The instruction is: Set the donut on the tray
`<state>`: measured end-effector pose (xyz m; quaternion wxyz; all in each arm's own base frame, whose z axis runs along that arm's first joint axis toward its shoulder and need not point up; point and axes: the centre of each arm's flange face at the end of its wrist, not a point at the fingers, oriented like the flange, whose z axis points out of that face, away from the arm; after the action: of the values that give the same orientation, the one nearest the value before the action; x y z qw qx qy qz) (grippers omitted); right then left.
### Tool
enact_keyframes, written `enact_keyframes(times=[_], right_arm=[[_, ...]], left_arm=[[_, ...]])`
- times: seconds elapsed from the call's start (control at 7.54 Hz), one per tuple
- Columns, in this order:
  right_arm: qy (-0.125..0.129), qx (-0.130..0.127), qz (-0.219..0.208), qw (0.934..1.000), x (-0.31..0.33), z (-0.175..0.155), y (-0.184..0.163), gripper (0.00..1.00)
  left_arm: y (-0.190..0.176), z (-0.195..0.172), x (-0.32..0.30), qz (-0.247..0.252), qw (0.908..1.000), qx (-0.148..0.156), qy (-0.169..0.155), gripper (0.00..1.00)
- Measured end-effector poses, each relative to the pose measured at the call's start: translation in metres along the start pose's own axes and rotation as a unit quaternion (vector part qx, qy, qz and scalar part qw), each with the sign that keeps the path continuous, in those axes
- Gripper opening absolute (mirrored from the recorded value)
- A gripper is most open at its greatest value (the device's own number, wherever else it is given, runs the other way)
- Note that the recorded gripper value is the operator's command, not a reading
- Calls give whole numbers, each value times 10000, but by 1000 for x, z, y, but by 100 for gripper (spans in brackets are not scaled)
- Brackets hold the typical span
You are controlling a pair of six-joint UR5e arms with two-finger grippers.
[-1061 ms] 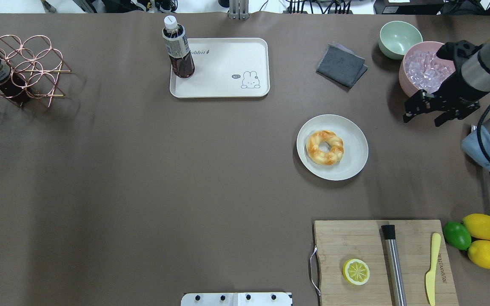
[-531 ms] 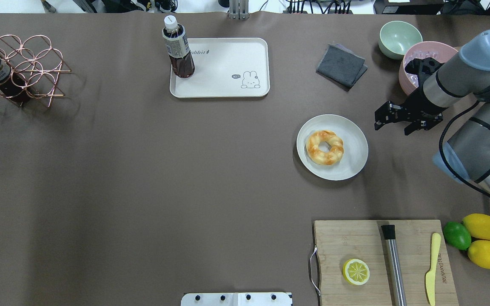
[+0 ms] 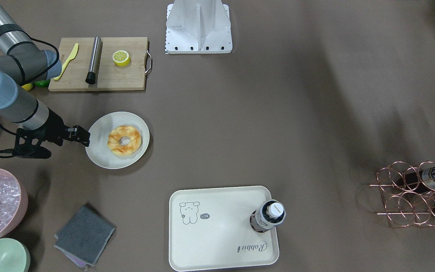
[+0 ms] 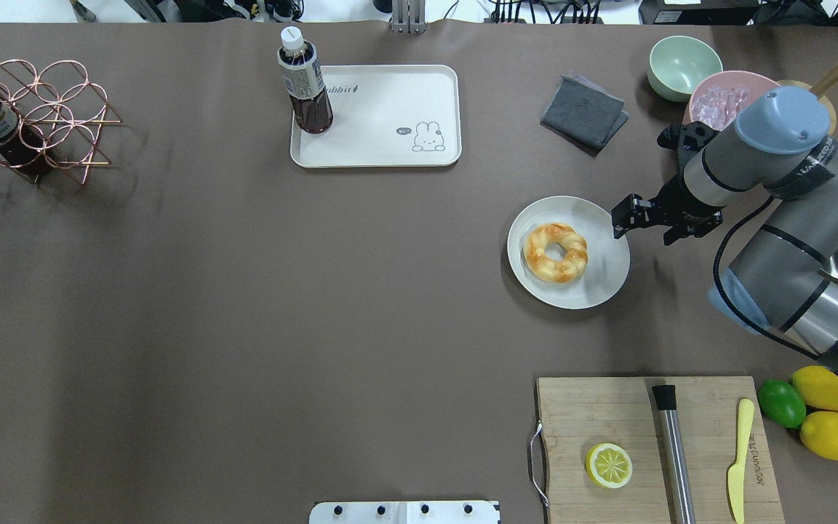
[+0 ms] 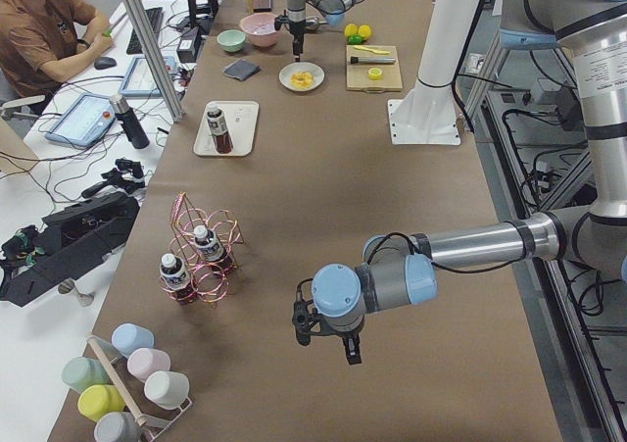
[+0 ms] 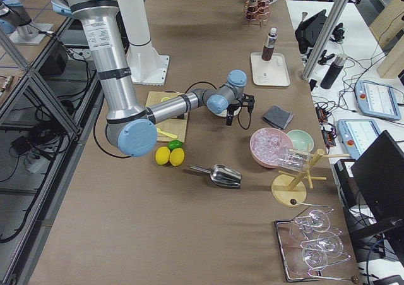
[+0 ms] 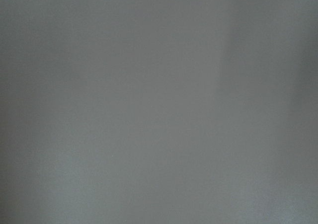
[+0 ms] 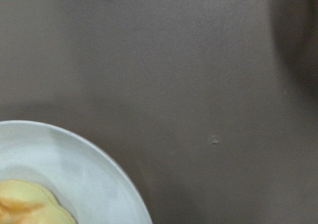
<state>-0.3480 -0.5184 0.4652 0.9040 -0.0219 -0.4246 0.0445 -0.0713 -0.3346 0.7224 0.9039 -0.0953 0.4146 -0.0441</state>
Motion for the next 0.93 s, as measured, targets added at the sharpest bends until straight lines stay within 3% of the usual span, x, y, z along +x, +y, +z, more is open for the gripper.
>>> enact_keyframes(times=[0.13,0.4,0.66,0.93], right_arm=[[33,10,-39,10000,-5,6,4,78],[46,50,-126,9999,-19,10,7,46],[59,43,-143,9999,-21,13,9,37],[66,22,-157,9999,-24,17,9,0]], left_arm=[[0,0,0,4,10000,3,0,98],[0,0,0,3,10000,2,0,98],[0,0,0,-5,10000,-5,-4,98],[1,1,-2,-19,10000,-17,-6,98]])
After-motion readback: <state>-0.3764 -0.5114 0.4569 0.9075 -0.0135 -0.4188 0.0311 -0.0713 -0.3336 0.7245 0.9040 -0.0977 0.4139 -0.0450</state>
